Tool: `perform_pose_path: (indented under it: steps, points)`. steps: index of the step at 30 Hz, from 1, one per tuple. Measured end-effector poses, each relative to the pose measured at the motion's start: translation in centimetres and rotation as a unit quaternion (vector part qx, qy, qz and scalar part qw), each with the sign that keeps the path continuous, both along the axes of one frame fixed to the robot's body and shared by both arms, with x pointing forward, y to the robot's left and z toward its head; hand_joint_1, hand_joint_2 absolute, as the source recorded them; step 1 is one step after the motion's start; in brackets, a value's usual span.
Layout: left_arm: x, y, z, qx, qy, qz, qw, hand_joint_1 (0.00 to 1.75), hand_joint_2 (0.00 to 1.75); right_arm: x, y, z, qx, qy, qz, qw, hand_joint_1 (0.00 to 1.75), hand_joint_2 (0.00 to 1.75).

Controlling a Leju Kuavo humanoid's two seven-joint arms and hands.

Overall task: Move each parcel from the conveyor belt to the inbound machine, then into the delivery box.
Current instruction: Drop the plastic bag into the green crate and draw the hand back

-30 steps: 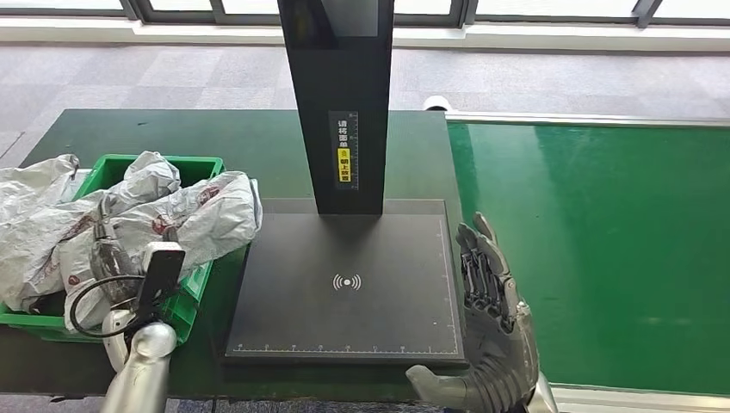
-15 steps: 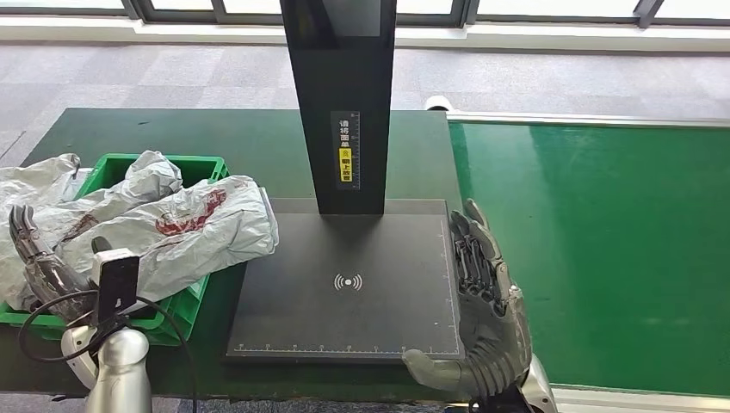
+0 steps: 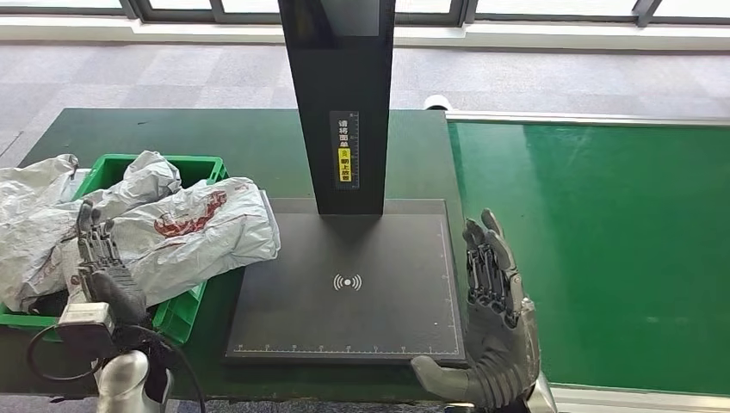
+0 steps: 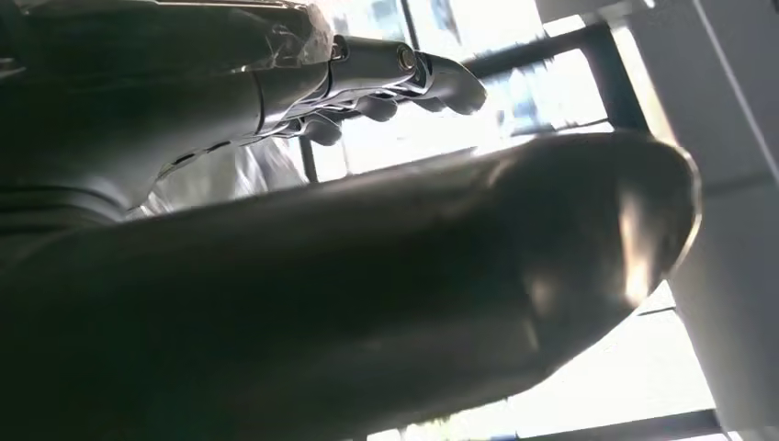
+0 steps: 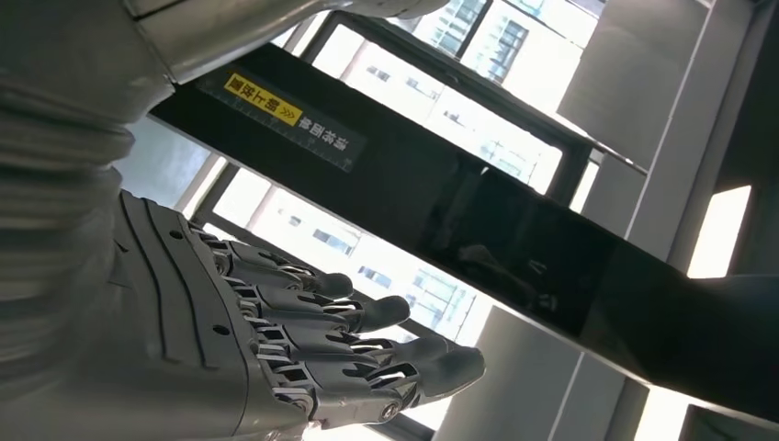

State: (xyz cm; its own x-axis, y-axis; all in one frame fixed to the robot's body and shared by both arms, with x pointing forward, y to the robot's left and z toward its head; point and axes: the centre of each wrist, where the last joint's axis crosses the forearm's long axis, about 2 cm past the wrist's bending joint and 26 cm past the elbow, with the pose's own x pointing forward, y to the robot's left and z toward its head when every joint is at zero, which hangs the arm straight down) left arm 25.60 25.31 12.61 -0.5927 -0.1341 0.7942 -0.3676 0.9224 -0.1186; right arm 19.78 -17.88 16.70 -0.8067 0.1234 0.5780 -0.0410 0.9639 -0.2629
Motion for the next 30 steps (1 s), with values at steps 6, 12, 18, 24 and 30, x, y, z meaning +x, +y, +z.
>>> perform_pose_path:
  steps: [6,12,18,24,30]
  points:
    - [-1.1,-1.5,1.8,0.025,-0.043,-0.073,0.996,0.00,0.00,-0.4,-0.2,-0.1,0.015,0.006,0.003,1.000,0.00,1.75]
    - [-1.5,-1.9,2.4,0.033,-0.057,-0.088,0.994,0.00,0.00,-0.4,-0.3,-0.2,0.014,0.007,0.003,1.000,0.00,1.31]
    - [-1.6,-2.1,2.9,0.042,-0.069,-0.109,0.991,0.00,0.00,-0.4,-0.4,-0.1,0.013,0.006,0.004,1.000,0.00,0.00]
    - [-1.9,-3.7,5.4,0.065,-0.128,-0.174,0.974,0.00,1.75,-0.3,-0.9,0.4,0.026,0.002,0.008,1.000,0.00,0.00]
    - [-2.6,-4.2,7.7,0.052,-0.182,-0.261,0.947,0.00,1.75,0.1,-1.4,0.8,0.026,-0.015,-0.018,0.999,0.00,0.00]
